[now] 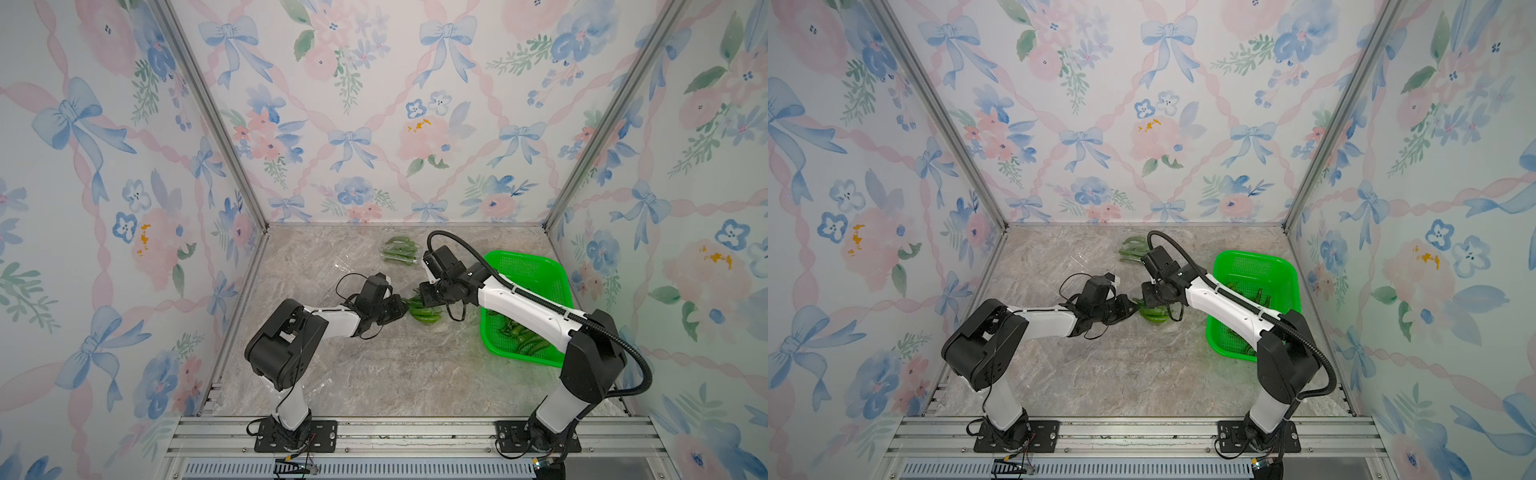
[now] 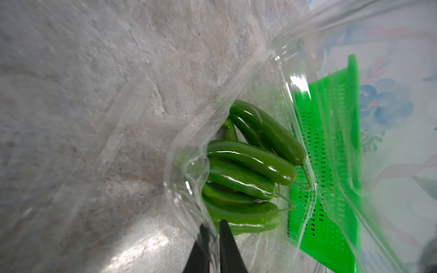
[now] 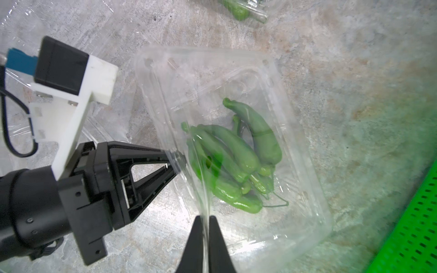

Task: Take small green peppers out of containers
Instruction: Open the packing box at the center of the board.

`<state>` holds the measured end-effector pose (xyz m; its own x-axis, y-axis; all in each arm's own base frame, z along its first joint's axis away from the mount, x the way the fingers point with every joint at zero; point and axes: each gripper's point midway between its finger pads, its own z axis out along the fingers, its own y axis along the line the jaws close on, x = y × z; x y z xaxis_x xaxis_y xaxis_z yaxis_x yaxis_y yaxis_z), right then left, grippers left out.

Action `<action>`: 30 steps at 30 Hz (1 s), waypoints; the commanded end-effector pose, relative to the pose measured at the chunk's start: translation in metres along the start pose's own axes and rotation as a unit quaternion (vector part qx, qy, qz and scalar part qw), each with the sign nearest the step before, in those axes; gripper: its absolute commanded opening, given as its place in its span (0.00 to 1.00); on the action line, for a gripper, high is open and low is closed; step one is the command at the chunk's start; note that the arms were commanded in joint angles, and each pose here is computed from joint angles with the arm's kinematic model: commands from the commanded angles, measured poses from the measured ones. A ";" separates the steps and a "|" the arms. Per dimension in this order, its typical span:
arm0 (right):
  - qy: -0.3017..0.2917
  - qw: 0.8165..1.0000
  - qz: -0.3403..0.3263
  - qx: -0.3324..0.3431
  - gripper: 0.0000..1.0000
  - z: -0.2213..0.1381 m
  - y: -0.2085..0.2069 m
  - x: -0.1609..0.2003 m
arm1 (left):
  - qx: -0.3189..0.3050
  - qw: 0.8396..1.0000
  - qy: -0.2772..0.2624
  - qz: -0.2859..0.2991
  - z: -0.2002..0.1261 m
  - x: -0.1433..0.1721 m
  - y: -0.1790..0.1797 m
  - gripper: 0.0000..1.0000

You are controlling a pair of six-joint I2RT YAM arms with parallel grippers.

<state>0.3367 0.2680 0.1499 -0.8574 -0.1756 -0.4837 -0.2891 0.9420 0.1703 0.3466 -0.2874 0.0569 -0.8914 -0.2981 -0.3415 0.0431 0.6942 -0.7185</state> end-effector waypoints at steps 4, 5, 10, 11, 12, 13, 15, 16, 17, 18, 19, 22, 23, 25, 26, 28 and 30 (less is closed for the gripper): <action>-0.021 0.999 0.031 -0.022 0.36 -0.017 -0.011 -0.021 | -0.017 1.000 0.019 0.007 -0.008 0.009 0.007 0.21; -0.035 0.999 0.033 -0.025 0.41 -0.027 -0.013 -0.025 | -0.018 1.000 0.020 0.007 -0.009 0.009 0.008 0.21; -0.049 0.997 0.052 -0.018 0.57 -0.036 -0.035 -0.035 | -0.017 1.000 0.019 0.006 -0.010 0.007 0.007 0.24; -0.052 0.997 0.055 -0.021 0.58 -0.038 -0.039 -0.038 | -0.015 1.000 0.017 0.007 -0.011 0.005 0.006 0.26; -0.058 0.996 0.059 -0.023 0.58 -0.041 -0.044 -0.042 | -0.015 1.000 0.015 0.008 -0.012 0.004 0.004 0.29; -0.063 0.996 0.062 -0.027 0.60 -0.043 -0.048 -0.045 | -0.015 1.000 0.015 0.008 -0.012 0.004 0.004 0.30; -0.083 0.993 0.073 -0.034 0.62 -0.051 -0.057 -0.055 | -0.014 1.000 0.012 0.008 -0.014 0.002 0.002 0.33; -0.090 0.992 0.076 -0.037 0.63 -0.054 -0.061 -0.058 | -0.014 1.000 0.011 0.008 -0.015 0.002 0.002 0.34; -0.099 0.991 0.078 -0.041 0.64 -0.057 -0.064 -0.062 | -0.015 1.000 0.011 0.008 -0.015 0.002 0.002 0.35; -0.107 0.990 0.081 -0.038 0.65 -0.060 -0.070 -0.066 | -0.016 1.000 0.011 0.007 -0.015 0.001 0.003 0.35; -0.111 0.990 0.086 -0.031 0.65 -0.061 -0.077 -0.068 | -0.015 1.000 0.011 0.007 -0.016 0.001 0.002 0.34; -0.118 0.988 0.098 0.010 0.66 -0.063 -0.105 -0.069 | -0.016 1.000 0.011 0.006 -0.017 0.000 0.003 0.34; -0.120 0.988 0.099 0.023 0.66 -0.064 -0.113 -0.068 | -0.015 1.000 0.009 0.006 -0.018 -0.001 0.002 0.34; -0.117 0.988 0.102 0.021 0.65 -0.064 -0.121 -0.066 | -0.015 1.000 0.004 0.005 -0.021 -0.003 0.001 0.37; -0.116 0.988 0.097 0.025 0.65 -0.065 -0.122 -0.065 | -0.014 1.000 0.003 0.005 -0.023 -0.004 0.000 0.37; -0.117 0.989 0.080 0.035 0.65 -0.068 -0.123 -0.063 | -0.013 1.000 0.001 0.005 -0.025 -0.006 -0.001 0.38; -0.119 0.990 0.072 0.038 0.65 -0.071 -0.123 -0.061 | -0.014 1.000 0.000 0.006 -0.027 -0.006 -0.001 0.38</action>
<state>0.4029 0.1477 0.2140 -0.7746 0.0743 -0.6281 -0.1008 0.9659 0.2386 0.3413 -0.2740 0.0683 -0.8954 -0.2961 -0.3326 0.0255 0.7116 -0.7022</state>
